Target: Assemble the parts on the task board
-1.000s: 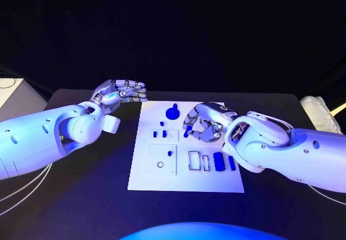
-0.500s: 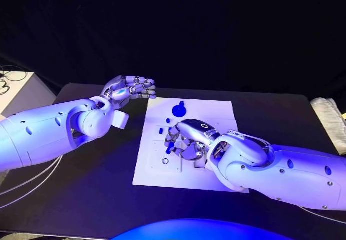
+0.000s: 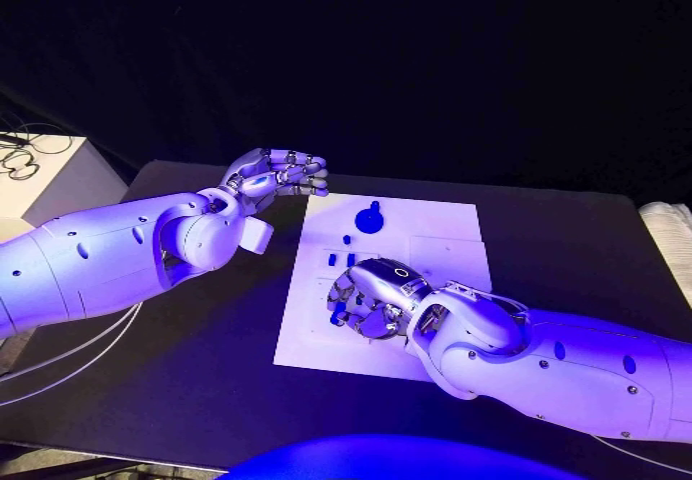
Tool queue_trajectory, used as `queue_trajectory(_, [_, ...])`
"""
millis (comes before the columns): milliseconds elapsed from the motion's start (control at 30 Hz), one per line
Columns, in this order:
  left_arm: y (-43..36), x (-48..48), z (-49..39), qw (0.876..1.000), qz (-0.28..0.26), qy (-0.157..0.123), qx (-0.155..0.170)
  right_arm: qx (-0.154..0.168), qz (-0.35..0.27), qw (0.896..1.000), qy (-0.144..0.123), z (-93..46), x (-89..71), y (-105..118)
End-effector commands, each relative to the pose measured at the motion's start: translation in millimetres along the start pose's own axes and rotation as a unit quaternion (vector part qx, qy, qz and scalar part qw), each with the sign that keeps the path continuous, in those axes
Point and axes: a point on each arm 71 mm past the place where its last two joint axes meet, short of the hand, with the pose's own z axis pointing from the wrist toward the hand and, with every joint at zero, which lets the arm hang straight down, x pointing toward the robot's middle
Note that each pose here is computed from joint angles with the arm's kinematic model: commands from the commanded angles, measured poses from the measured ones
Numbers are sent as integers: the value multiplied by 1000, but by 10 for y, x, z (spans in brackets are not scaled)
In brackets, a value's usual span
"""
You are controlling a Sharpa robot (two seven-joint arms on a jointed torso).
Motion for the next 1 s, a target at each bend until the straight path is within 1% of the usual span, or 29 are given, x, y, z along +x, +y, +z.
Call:
queue_trajectory(33, [-1,29,4,1000,-7,12,0,-6,-21,1000,2,-3,30,-8])
queue_trajectory(567, [4,16,-1,1000,-6,12,-2,4,-36,999,4,-37,48,-76])
queue_trajectory(1000, [4,12,-6,1000,-6,11,-3,9,-58,998,34,2,123,-57])
